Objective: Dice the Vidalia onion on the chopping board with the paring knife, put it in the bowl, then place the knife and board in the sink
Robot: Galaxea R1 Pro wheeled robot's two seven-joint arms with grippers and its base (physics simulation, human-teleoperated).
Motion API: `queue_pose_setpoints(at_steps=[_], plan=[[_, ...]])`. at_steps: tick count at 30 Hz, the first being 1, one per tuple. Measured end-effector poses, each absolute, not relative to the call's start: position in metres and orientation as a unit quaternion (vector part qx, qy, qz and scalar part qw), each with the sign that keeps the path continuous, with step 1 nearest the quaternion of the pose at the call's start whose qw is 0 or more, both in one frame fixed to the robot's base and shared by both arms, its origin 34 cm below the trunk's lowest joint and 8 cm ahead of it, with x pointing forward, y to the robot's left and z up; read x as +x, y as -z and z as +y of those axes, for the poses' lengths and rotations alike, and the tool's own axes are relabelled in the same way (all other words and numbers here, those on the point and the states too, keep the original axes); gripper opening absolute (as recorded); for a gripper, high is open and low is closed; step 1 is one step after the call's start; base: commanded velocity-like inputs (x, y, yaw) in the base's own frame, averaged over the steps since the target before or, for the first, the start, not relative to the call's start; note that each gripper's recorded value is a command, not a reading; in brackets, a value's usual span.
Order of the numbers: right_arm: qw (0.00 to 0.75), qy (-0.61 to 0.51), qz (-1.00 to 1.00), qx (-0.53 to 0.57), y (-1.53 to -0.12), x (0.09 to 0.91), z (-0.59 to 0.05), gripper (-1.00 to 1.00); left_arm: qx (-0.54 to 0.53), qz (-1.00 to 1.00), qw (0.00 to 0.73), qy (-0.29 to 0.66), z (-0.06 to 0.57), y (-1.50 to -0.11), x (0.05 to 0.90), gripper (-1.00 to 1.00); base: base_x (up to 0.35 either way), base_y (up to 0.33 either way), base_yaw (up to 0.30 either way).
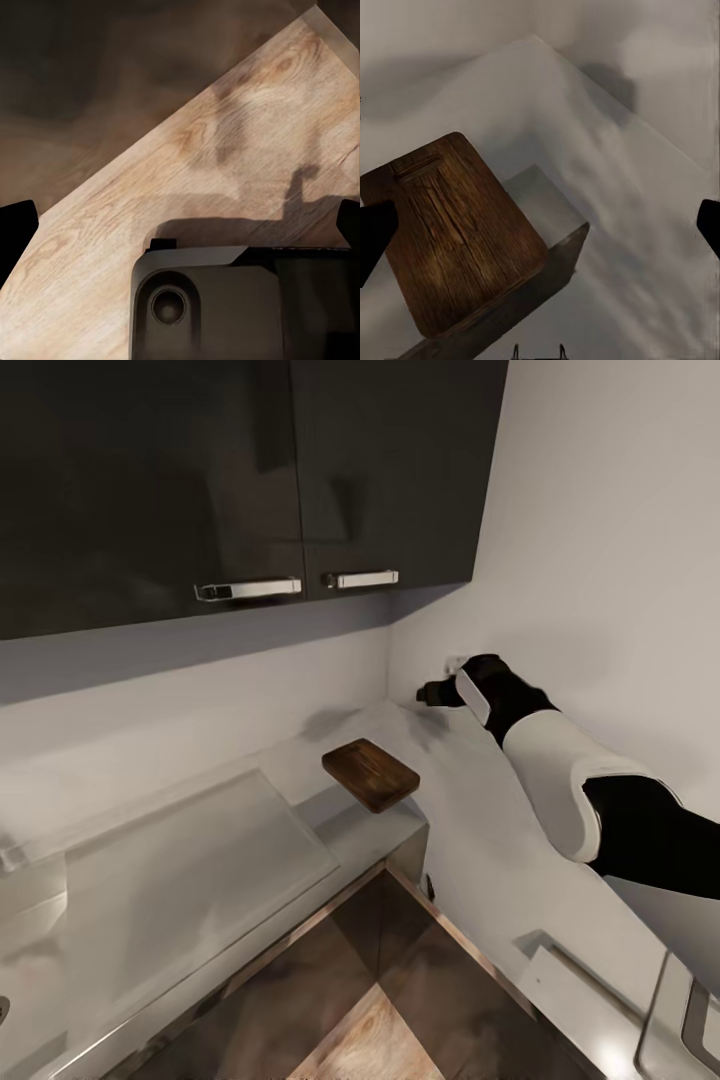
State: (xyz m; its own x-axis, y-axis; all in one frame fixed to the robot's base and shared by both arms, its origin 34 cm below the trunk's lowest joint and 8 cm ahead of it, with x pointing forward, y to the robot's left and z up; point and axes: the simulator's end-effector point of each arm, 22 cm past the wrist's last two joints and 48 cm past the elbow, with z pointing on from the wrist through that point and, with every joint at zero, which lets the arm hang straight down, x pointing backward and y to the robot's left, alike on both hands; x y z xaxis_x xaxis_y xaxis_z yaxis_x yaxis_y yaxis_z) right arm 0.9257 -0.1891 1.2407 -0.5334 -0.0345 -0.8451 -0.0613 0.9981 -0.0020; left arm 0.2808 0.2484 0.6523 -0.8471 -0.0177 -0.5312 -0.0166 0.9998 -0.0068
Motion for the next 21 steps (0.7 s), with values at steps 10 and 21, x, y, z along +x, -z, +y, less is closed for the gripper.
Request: queue_pose_setpoints(at_steps=[10, 21], plan=[[0.498, 0.010, 0.867, -0.013, -1.256, 0.930, -0.201, 1.00, -0.010, 0.961, 0.276, 0.002, 0.247, -0.652, 0.280, 1.00, 0.000, 0.000, 0.000], [0.507, 0.025, 0.862, -0.003, -1.266, 0.930, -0.197, 1.00, -0.010, 0.961, 0.275, 0.002, 0.247, -0.652, 0.280, 1.00, 0.000, 0.000, 0.000]])
